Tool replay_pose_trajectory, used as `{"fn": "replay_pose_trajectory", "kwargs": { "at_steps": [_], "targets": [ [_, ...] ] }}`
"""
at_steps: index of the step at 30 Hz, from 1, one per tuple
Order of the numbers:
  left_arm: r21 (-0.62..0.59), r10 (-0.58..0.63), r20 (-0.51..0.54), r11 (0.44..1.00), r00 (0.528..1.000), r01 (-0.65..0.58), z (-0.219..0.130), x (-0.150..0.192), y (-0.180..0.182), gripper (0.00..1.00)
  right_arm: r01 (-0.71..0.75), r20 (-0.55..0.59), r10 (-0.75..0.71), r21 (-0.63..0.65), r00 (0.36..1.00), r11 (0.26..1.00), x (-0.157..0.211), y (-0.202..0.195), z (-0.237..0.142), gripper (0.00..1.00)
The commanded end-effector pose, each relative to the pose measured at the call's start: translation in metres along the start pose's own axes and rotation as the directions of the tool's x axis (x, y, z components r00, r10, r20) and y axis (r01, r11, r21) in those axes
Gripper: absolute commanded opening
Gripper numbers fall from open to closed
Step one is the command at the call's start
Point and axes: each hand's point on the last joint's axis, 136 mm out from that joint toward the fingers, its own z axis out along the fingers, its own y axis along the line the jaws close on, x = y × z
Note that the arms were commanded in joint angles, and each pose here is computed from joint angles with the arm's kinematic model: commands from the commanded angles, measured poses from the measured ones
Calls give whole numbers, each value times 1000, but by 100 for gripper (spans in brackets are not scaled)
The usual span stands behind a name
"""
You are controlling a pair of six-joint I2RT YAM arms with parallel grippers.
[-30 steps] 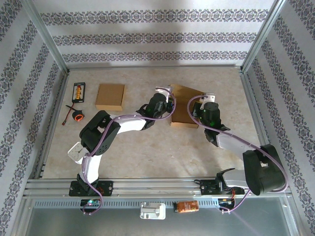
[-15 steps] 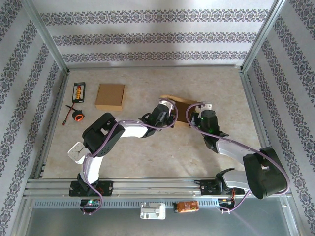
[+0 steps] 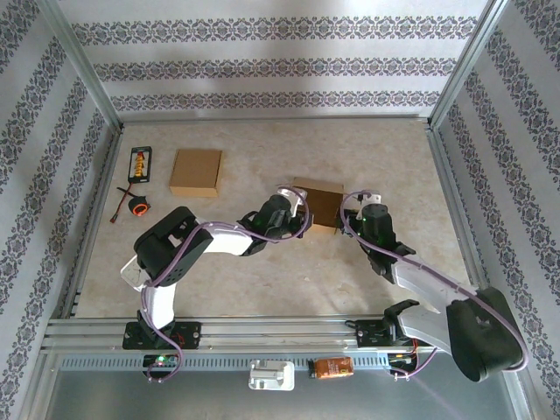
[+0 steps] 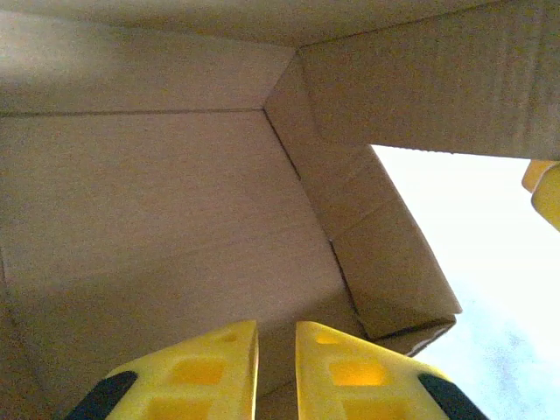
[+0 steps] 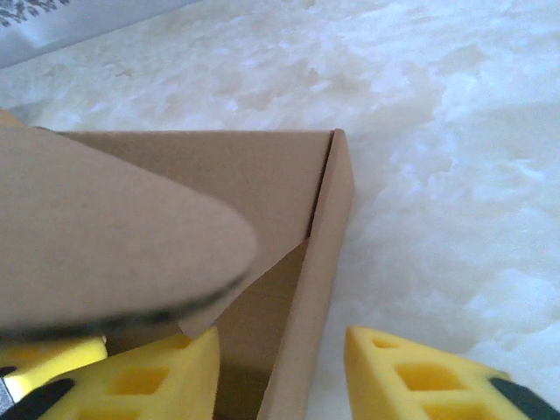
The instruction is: Fold the paper box
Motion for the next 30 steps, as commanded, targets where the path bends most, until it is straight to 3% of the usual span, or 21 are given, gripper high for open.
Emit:
{"fn": "replay_pose_trajectory", "kwargs": {
  "at_steps": [1,7,11,13,16,18,21,25,30],
  "targets": [
    [88,-2,81,996,997,-5,-16,-22,-24,20,-26,1,26,-44,1000,999,-2,7,-14,47],
    [112,21,128,993,992,-35,-39,-32,-42,22,-78,26,83,-174,996,982,-15,27,-59,67],
    [100,77,204,990,976,-99,-77,-48,-66,22,-91,78,114,-259,990,962,-35,41,-103,79],
    [47,107,214,992,971,-119,-102,-61,-73,23,-88,109,123,-283,986,955,-50,47,-127,83],
    [-179,83,122,982,989,-61,-136,-90,-47,25,-140,113,170,-234,979,962,-77,46,-152,91],
    [-233,-4,22,972,1000,9,-146,-110,-28,27,-203,18,209,-186,978,961,-90,47,-147,89],
    [-173,-133,-53,977,990,122,-147,-138,-11,28,-339,-210,308,-133,928,931,-102,49,-120,78],
    [-185,-152,-101,974,983,132,-135,-168,16,28,-433,-416,363,-86,834,897,-107,50,-73,78],
    [-138,-193,-273,977,943,160,-87,-155,33,30,-472,-539,388,-20,747,881,-84,42,-25,77]
  ]
}}
